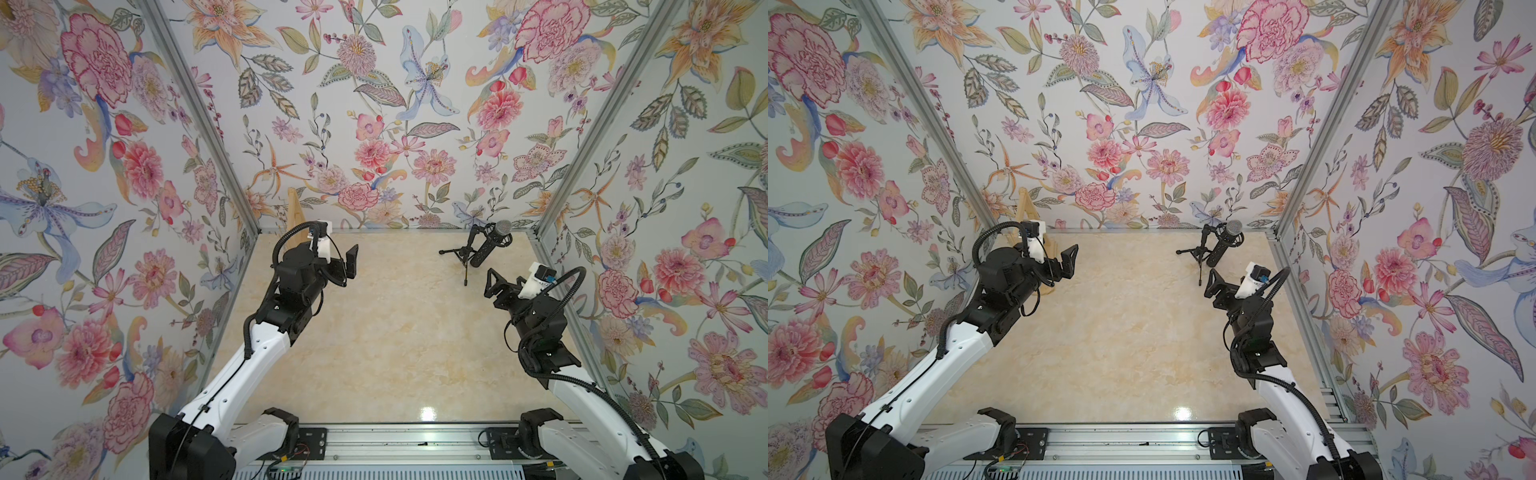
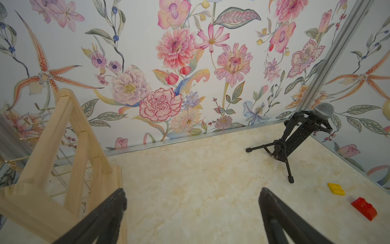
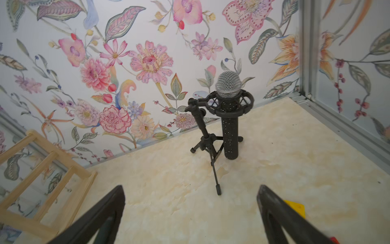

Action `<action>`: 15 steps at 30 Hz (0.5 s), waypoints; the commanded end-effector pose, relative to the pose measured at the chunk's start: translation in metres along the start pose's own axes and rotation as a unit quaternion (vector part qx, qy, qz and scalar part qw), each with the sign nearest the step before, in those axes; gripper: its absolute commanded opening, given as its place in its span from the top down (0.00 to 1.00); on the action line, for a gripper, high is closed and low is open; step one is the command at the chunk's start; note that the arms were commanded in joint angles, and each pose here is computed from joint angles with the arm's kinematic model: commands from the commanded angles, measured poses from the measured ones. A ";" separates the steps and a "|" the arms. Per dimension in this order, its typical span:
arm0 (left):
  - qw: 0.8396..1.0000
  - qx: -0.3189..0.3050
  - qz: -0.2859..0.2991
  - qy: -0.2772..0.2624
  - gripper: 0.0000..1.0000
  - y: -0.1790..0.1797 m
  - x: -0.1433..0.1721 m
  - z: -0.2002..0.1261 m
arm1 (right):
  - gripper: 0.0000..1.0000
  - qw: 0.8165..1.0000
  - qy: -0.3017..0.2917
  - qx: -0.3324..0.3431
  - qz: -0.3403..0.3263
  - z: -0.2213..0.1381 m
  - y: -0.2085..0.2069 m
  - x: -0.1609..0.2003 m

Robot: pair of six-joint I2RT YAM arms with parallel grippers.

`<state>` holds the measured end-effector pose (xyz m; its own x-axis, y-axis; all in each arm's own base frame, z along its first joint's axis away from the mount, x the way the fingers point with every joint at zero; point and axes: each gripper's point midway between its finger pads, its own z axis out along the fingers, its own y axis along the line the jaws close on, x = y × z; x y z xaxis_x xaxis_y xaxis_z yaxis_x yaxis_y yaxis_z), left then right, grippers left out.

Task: Take the necklace off the jewelry display stand
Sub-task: Move the stand to the center of the board.

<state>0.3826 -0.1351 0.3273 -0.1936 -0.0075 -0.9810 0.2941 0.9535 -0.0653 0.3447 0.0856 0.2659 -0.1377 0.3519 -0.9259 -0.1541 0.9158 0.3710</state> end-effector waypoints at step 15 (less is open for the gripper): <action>0.983 -0.112 -0.137 0.043 0.01 0.103 -0.050 -0.002 | 0.01 0.891 0.154 -0.373 -0.211 -0.051 0.213 0.168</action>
<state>0.4175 -0.0559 0.3892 -0.2164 -0.1946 -0.9567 0.0967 0.9708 -0.2193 0.2501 0.3190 0.1969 -0.2580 -0.1505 -0.9543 -0.8027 0.5831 0.1251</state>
